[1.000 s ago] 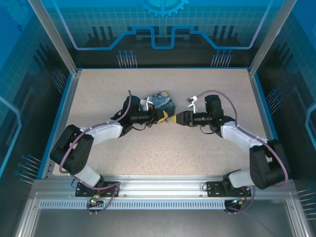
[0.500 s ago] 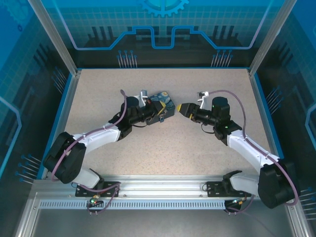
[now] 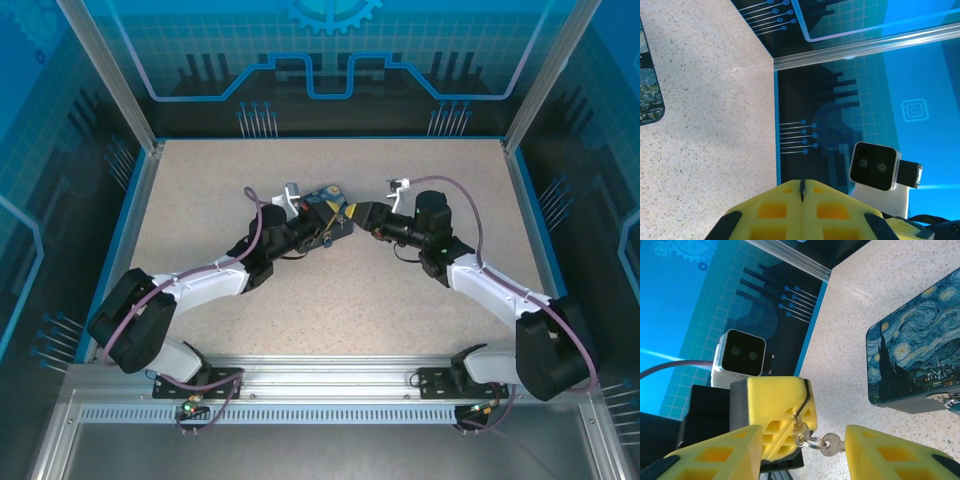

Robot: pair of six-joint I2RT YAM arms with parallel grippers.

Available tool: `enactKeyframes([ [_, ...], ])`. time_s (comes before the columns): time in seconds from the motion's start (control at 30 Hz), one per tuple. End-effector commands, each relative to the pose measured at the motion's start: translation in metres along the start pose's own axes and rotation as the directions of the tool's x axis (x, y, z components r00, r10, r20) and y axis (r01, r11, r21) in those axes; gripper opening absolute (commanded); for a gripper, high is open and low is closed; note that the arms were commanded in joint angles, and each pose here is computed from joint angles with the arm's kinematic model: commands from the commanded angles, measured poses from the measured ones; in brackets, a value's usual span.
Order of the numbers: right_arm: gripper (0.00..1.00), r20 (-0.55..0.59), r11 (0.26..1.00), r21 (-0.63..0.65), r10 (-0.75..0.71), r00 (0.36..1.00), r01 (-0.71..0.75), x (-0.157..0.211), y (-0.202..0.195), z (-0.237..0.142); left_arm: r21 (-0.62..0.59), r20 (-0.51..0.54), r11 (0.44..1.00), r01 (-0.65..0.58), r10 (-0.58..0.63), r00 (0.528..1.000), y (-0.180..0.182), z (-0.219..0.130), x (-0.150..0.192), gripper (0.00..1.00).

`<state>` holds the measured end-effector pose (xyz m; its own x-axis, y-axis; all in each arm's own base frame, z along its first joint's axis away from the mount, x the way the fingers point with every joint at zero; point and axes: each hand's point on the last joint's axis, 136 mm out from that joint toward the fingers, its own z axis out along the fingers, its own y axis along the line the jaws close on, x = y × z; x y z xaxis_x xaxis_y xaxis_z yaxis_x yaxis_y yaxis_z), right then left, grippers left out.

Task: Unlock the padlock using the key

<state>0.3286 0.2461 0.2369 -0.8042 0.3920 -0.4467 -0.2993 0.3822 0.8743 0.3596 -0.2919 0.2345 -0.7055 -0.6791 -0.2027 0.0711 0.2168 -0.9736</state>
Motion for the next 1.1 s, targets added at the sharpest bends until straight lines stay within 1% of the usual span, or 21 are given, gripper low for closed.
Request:
enactKeyframes([
  [0.0, 0.44, 0.013, 0.998, -0.052, -0.024, 1.000, 0.024, -0.007, 0.017, 0.008, 0.045, 0.038, 0.999, -0.011, 0.009, 0.999, -0.010, -0.003, -0.002, 0.00],
  [0.47, 0.29, -0.031, 0.996, -0.092, -0.011, 0.999, 0.008, 0.002, 0.021, 0.021, 0.057, 0.036, 0.998, -0.016, 0.014, 0.999, -0.013, 0.001, -0.001, 0.00],
  [0.57, 0.24, -0.041, 0.995, -0.102, -0.014, 0.999, 0.009, 0.003, 0.024, 0.023, 0.053, 0.040, 0.998, -0.019, 0.017, 0.999, -0.012, 0.001, -0.002, 0.00],
  [0.7, 0.19, -0.051, 0.994, -0.107, -0.017, 0.999, 0.011, 0.006, 0.025, 0.024, 0.047, 0.042, 0.999, -0.022, 0.020, 0.999, -0.011, 0.002, -0.002, 0.00],
  [0.97, 0.01, -0.077, 0.993, -0.113, -0.022, 0.997, 0.013, 0.015, 0.025, 0.020, 0.029, 0.043, 0.999, -0.029, 0.028, 0.999, -0.011, 0.004, -0.003, 0.00],
  [1.07, 0.00, -0.083, 0.994, -0.112, -0.028, 0.996, 0.018, 0.018, 0.025, 0.019, 0.019, 0.037, 0.999, -0.032, 0.031, 0.999, -0.010, 0.005, -0.002, 0.00],
])
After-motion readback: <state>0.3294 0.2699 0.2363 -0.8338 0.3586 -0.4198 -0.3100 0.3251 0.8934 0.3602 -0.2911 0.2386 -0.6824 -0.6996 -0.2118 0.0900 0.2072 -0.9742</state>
